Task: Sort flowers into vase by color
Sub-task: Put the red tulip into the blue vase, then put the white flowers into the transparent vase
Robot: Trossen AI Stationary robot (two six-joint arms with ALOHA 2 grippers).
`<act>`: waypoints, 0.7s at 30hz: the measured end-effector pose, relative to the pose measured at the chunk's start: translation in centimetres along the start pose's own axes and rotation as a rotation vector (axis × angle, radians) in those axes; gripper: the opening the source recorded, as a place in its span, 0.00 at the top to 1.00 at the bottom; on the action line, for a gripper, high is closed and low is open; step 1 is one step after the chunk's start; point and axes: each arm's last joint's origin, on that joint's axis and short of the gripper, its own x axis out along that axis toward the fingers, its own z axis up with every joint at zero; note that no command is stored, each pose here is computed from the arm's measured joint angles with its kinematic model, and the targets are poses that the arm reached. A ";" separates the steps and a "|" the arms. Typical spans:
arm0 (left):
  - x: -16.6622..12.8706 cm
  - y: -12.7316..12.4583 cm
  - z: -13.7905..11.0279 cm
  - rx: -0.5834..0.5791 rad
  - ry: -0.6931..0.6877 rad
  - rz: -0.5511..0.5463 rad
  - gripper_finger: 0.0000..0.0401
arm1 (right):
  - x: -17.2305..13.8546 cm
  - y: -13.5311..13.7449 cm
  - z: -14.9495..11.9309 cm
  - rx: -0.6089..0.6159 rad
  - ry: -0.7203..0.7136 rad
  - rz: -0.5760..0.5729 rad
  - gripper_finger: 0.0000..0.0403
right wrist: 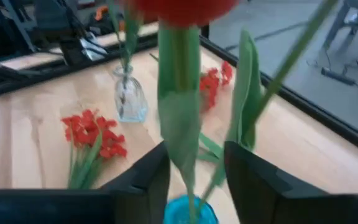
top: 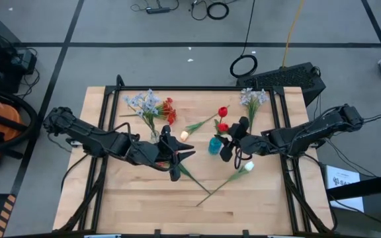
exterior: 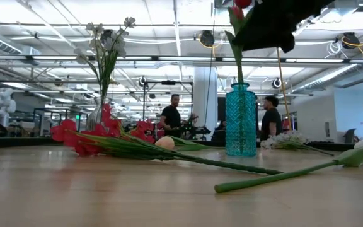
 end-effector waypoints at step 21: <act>-0.9 0.8 -0.6 -0.058 0.089 0.054 0.79 | -7.7 -5.8 1.9 0.217 0.057 0.113 0.55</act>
